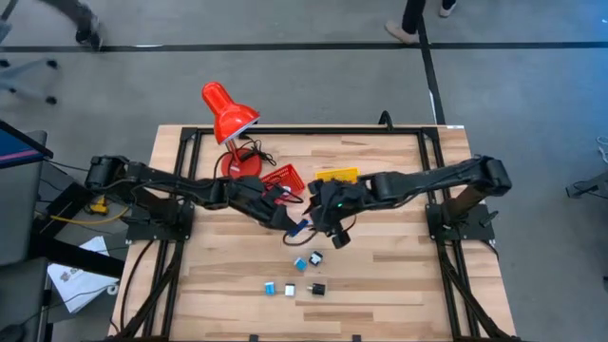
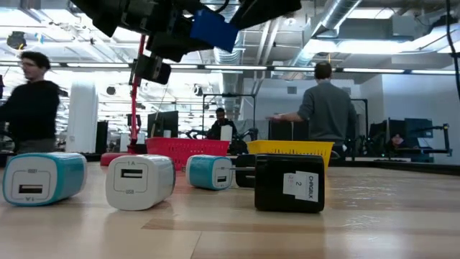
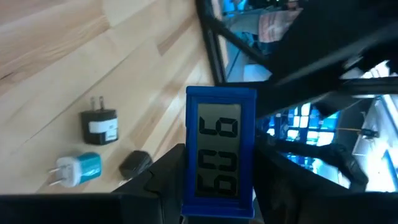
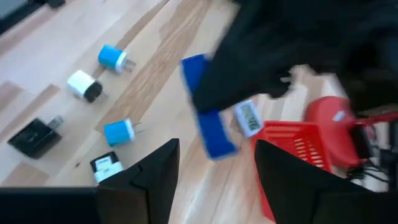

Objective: Pick & Place Office items
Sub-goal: Put the dark blue digital timer into the yellow bin

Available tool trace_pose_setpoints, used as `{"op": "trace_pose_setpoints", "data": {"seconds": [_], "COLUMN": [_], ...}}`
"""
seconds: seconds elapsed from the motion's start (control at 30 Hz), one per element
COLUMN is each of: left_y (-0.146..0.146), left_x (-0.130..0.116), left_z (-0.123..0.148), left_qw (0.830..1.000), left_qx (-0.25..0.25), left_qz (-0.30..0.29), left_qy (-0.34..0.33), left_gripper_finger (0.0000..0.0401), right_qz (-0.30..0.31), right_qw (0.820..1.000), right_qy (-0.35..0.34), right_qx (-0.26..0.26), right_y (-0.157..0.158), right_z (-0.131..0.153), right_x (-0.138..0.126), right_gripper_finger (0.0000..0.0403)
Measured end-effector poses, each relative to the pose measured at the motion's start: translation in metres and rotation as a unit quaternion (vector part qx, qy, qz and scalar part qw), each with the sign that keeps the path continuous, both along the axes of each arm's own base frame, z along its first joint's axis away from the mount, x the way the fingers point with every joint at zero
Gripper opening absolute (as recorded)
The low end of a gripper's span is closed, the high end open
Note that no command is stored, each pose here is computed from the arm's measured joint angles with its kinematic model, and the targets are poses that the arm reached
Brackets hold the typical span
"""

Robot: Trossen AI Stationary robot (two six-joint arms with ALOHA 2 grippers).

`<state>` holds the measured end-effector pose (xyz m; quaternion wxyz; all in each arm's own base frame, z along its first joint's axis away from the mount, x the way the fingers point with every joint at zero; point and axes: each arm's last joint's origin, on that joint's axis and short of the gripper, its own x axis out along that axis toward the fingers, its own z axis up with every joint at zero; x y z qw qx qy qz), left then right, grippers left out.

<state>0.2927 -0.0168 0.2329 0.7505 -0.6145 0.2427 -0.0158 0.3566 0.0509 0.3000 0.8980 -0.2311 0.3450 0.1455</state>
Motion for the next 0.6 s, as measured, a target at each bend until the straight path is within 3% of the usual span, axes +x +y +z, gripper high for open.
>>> {"op": "trace_pose_setpoints", "data": {"seconds": [0.2, 0.6], "left_y": [0.002, 0.007], "left_x": [0.0, 0.001], "left_z": [-0.001, 0.002], "left_qw": [1.0, 1.0], "left_qx": [-0.006, -0.009], "left_qz": [0.007, 0.016], "left_qy": [0.009, -0.011], "left_gripper_finger": [0.0153, 0.0153], "right_qz": [0.008, 0.038], "right_qw": [0.999, 0.999], "right_qy": [0.035, 0.005], "right_qx": [-0.009, -0.032], "right_y": [0.005, 0.008], "right_z": [-0.009, -0.003], "right_x": [0.012, 0.016], "right_gripper_finger": [0.0187, 0.0155]}}
